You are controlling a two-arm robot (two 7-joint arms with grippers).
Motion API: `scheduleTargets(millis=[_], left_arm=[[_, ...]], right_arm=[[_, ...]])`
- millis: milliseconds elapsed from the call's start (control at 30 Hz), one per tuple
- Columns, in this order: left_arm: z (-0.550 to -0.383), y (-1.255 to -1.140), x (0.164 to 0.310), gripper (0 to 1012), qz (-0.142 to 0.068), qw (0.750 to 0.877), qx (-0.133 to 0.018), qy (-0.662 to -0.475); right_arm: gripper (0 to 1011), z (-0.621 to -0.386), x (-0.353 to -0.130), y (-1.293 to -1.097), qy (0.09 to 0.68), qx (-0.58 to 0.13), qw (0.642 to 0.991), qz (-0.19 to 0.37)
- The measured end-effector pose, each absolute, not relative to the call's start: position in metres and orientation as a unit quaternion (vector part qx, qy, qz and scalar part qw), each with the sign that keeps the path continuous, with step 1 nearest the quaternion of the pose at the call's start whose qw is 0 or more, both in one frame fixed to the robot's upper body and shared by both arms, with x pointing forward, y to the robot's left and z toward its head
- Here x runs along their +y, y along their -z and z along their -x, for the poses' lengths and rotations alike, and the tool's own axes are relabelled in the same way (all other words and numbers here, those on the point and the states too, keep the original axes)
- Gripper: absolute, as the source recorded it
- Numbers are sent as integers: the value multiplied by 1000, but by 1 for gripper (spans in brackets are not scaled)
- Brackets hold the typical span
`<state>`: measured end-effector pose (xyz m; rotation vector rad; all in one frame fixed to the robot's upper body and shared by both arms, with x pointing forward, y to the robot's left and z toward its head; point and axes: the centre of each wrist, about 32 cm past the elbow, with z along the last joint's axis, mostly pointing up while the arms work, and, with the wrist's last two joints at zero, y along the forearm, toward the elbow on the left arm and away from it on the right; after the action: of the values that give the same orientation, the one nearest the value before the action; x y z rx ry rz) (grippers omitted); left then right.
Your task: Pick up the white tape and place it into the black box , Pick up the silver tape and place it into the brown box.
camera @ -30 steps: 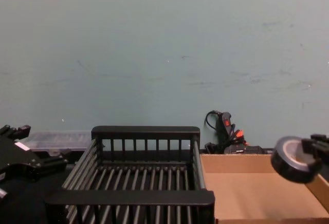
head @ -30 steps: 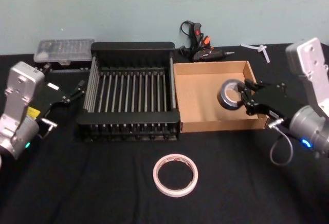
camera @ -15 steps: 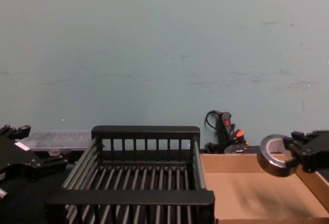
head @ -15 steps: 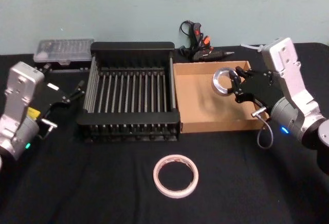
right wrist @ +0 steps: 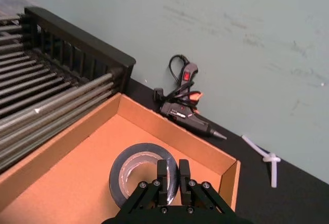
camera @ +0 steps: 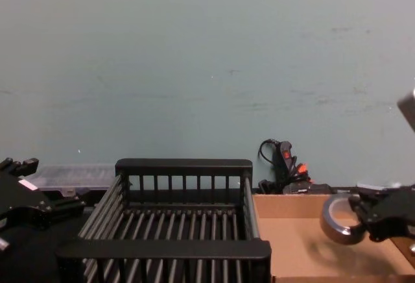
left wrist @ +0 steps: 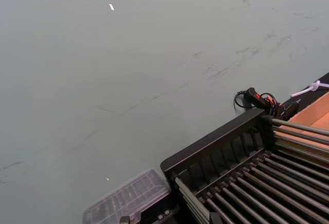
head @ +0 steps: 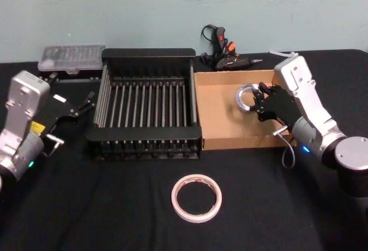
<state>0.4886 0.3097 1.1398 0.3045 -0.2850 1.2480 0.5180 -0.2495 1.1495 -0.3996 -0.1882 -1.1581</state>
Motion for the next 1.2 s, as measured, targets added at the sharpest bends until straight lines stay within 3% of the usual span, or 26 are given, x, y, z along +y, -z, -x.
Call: scheduleTargets(millis=[700,933,1200], left_arm=[[-489,-1140,310,1001,-141,791,-132,-580],[-489,-1140,310,1001,-141,791,-132,-580],[-489,-1140,310,1001,-141,791,-132,-580]], right_arm=[[156,-525,-248,-1142,553,-86,805,197],[341,-525,-248,-1142,552,-86,806,196],[626,-524,-248,-1142,551,-85,806,196]])
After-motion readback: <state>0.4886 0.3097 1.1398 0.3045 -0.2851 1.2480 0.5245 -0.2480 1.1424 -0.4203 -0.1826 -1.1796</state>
